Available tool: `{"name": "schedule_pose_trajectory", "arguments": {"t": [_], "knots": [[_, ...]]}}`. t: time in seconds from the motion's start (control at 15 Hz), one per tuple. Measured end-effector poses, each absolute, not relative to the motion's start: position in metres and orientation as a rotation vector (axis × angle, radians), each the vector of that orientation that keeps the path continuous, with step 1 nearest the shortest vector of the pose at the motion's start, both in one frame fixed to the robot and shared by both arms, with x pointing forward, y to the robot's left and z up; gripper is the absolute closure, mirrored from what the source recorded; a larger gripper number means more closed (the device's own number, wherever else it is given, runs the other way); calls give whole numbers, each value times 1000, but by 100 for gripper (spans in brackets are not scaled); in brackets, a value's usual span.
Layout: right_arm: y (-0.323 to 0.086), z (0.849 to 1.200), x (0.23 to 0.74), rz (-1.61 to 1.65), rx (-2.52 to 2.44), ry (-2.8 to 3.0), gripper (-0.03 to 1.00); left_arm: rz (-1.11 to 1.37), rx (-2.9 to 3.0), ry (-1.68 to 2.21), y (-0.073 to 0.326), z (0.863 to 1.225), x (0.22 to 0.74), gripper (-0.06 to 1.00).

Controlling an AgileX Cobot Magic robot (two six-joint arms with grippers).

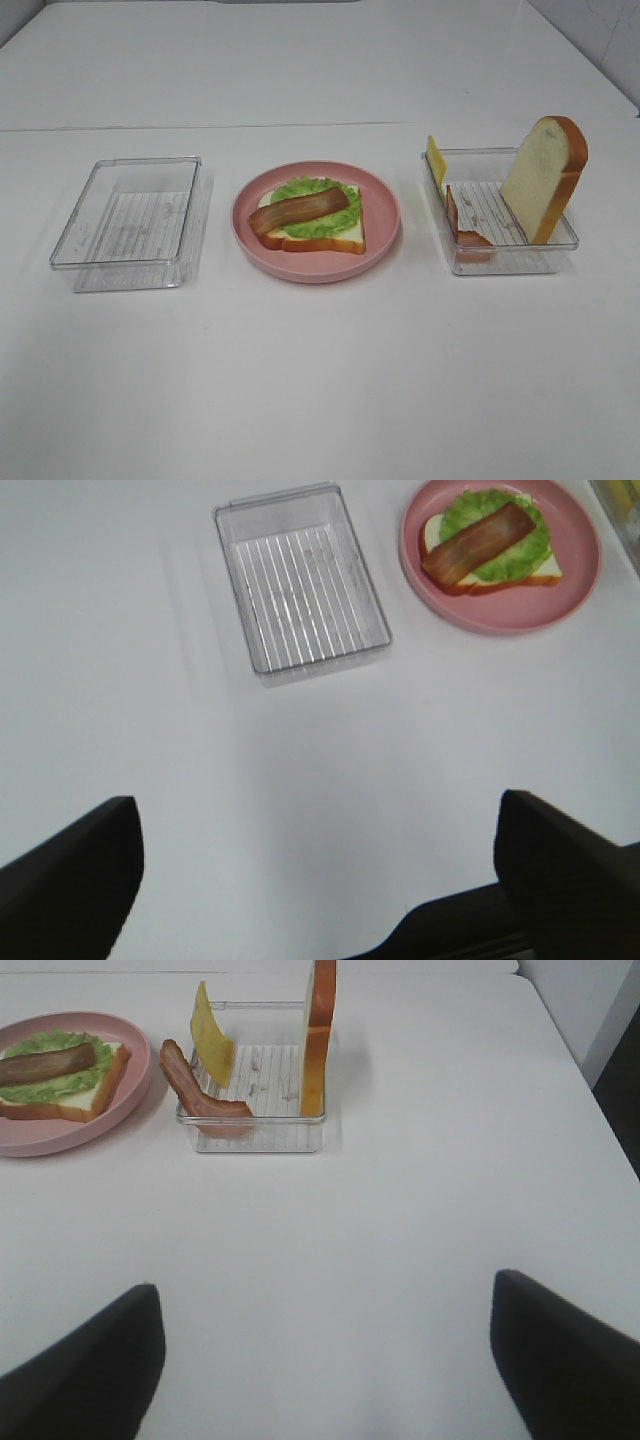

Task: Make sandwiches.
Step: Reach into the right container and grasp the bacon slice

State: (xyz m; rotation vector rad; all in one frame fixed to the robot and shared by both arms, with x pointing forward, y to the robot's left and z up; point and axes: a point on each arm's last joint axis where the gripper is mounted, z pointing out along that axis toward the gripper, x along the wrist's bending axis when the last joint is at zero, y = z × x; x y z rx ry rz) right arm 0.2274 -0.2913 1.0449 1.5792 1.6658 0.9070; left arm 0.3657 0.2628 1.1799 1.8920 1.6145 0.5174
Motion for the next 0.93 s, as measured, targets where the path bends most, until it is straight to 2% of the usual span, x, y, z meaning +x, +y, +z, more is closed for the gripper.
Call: {"name": "schedule_pose_trajectory", "arguments": {"t": [0.07,0.53,0.67,0.93], "knots": [[-291,1045,227,907,1579,1666,14,521,1888,1611,273,1155,332,5],[-291,1045,227,907,1579,1666,14,620,1778,1490,303,1067,239,5],[-291,1045,227,907,1579,1666,14,683,1762,1405,307,1055,225,5],[-291,1045,227,907,1579,1666,14,723,1799,1317,307,1054,222,5]]}}
